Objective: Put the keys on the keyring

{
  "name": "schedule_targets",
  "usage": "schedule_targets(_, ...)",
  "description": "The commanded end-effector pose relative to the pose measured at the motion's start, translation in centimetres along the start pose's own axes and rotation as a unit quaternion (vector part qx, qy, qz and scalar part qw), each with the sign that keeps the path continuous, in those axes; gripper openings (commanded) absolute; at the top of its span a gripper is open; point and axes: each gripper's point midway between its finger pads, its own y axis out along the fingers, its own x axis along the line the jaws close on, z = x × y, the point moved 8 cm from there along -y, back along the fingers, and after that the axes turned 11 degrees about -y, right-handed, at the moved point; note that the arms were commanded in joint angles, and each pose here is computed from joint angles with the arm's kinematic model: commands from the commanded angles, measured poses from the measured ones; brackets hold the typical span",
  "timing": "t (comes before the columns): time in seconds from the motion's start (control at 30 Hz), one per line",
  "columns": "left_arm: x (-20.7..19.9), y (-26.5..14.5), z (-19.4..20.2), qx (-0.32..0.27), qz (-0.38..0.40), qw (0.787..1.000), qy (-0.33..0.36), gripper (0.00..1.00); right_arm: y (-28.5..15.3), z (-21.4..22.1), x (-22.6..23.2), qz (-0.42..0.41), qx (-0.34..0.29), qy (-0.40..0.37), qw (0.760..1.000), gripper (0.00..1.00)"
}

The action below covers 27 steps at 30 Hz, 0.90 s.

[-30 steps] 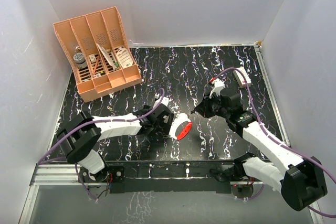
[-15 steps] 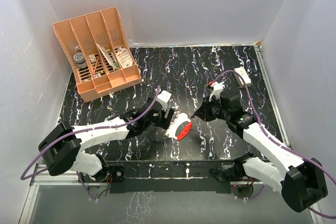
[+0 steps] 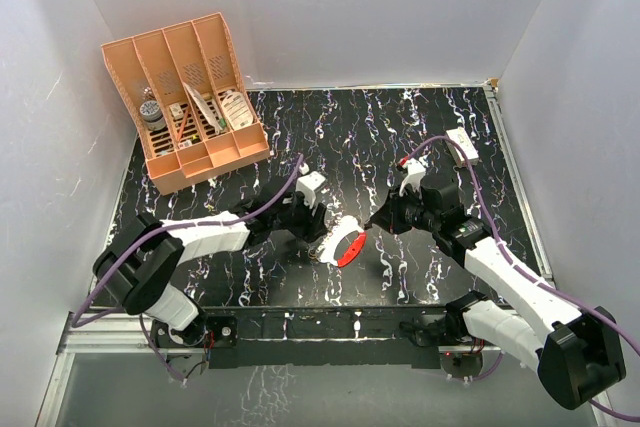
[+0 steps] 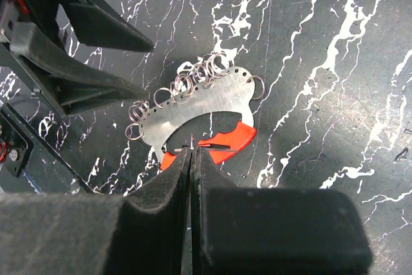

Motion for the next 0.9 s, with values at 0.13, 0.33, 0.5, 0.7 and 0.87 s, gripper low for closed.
schedule_targets(0.13, -1.6, 0.5, -0.4, 0.022, 0.109, 0.993, 0.024, 0.55, -0.2, -0.4, 0.3, -0.006, -0.023, -0.008, 1.000, 0.00)
schedule_targets(0.33, -1.4, 1.0, 0.0, 0.024, 0.117, 0.993, 0.026, 0.56, -0.1, -0.4, 0.2, -0.006, -0.022, -0.007, 1.000, 0.00)
schedule_targets(0.5, -1.2, 1.6, 0.1, 0.028, 0.118, 0.992, 0.027, 0.57, -0.1, -0.4, 0.2, -0.005, -0.022, -0.007, 1.000, 0.00)
schedule_targets(0.7, -1.0, 2.2, -0.5, 0.025, 0.116, 0.992, 0.035, 0.57, -0.1, -0.2, 0.2, -0.006, -0.020, -0.007, 1.000, 0.00)
schedule_targets(0.87, -0.8, 2.7, -0.8, 0.023, 0.121, 0.992, 0.040, 0.57, 0.0, -0.1, 0.2, -0.006, -0.017, -0.006, 1.000, 0.00)
